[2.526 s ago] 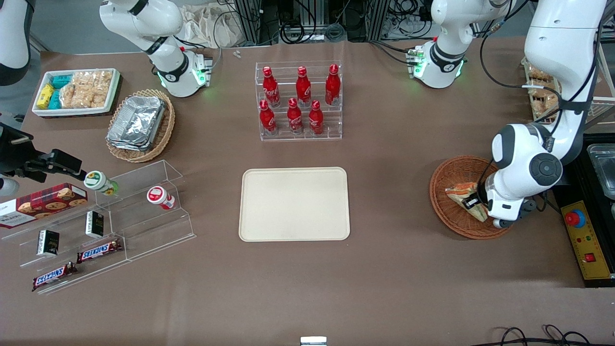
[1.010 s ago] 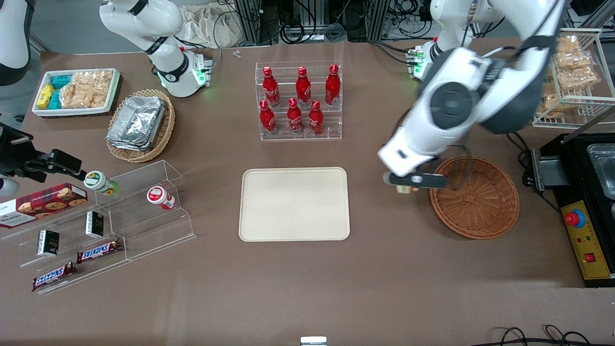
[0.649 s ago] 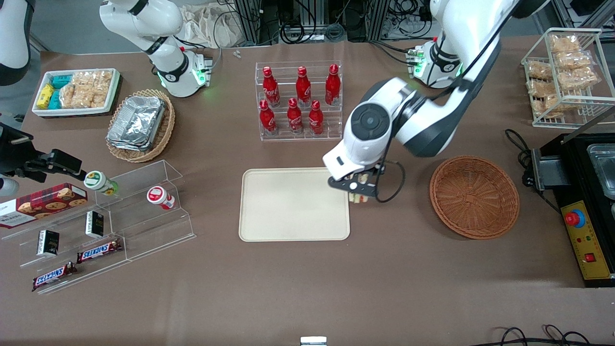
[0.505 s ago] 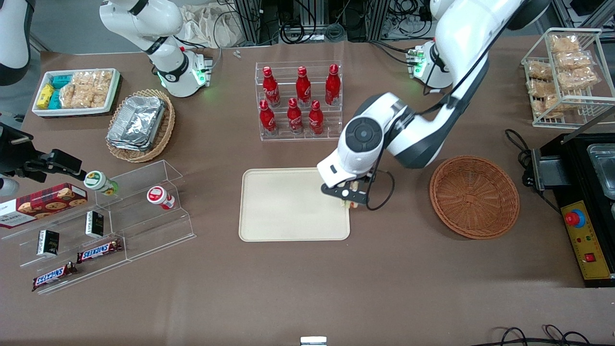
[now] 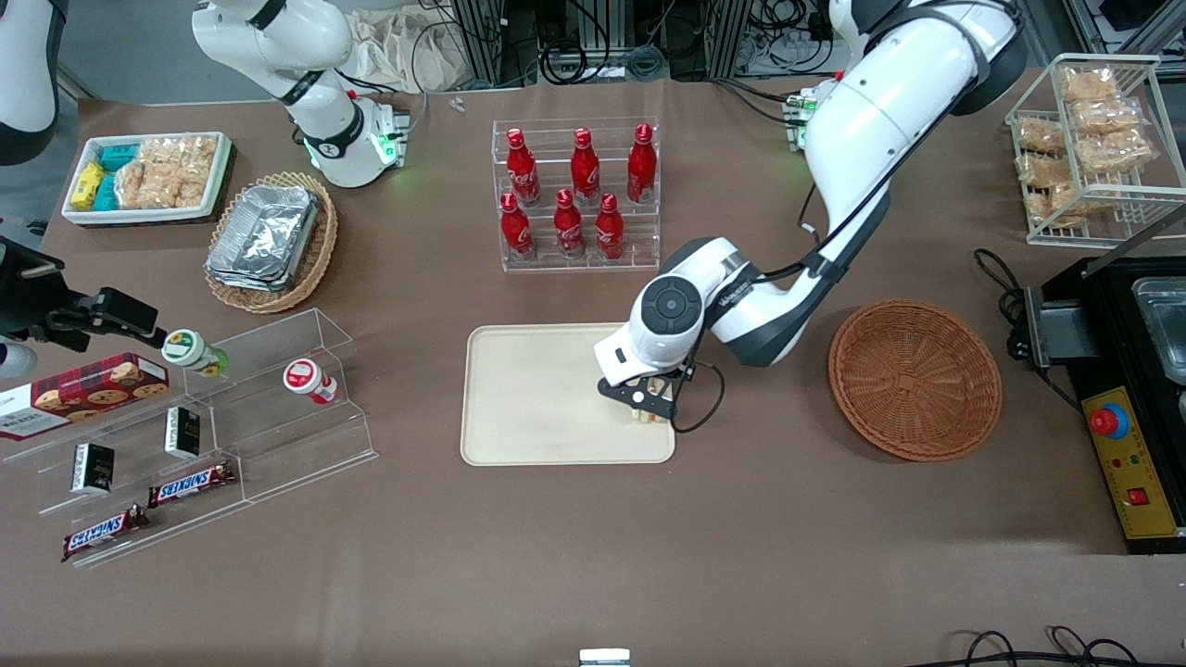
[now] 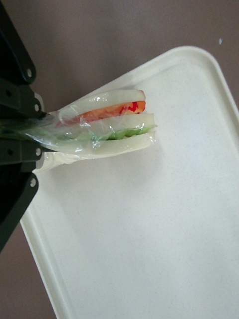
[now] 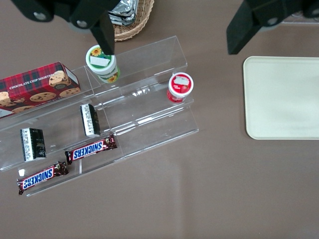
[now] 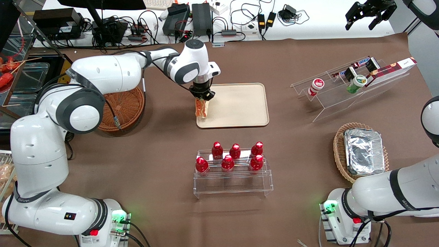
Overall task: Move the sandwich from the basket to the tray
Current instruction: 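Lower the sandwich onto the tray and open the left gripper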
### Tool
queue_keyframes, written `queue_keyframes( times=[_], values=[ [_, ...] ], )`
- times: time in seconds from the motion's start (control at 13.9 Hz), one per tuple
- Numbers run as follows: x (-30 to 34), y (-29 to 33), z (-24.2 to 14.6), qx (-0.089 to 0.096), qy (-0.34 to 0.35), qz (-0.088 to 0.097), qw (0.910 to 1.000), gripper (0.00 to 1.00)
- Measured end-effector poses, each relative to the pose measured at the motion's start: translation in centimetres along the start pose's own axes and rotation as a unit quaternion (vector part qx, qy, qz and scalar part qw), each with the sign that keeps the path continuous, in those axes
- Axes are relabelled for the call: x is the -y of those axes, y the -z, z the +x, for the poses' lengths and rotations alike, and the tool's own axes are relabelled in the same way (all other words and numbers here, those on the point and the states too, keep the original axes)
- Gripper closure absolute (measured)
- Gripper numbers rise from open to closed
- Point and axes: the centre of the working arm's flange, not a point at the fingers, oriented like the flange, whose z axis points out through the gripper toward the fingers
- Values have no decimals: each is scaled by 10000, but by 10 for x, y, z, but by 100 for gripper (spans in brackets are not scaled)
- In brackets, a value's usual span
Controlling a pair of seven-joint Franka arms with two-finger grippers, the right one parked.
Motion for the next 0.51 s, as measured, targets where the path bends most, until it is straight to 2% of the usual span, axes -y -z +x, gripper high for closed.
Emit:
queue_keyframes(
  times=[0.29,0.51],
  values=[
    [-1,-11,4,-11,206,-34,9998,82],
    [0,-5,7,-80,714,-12,9974,56]
  ],
)
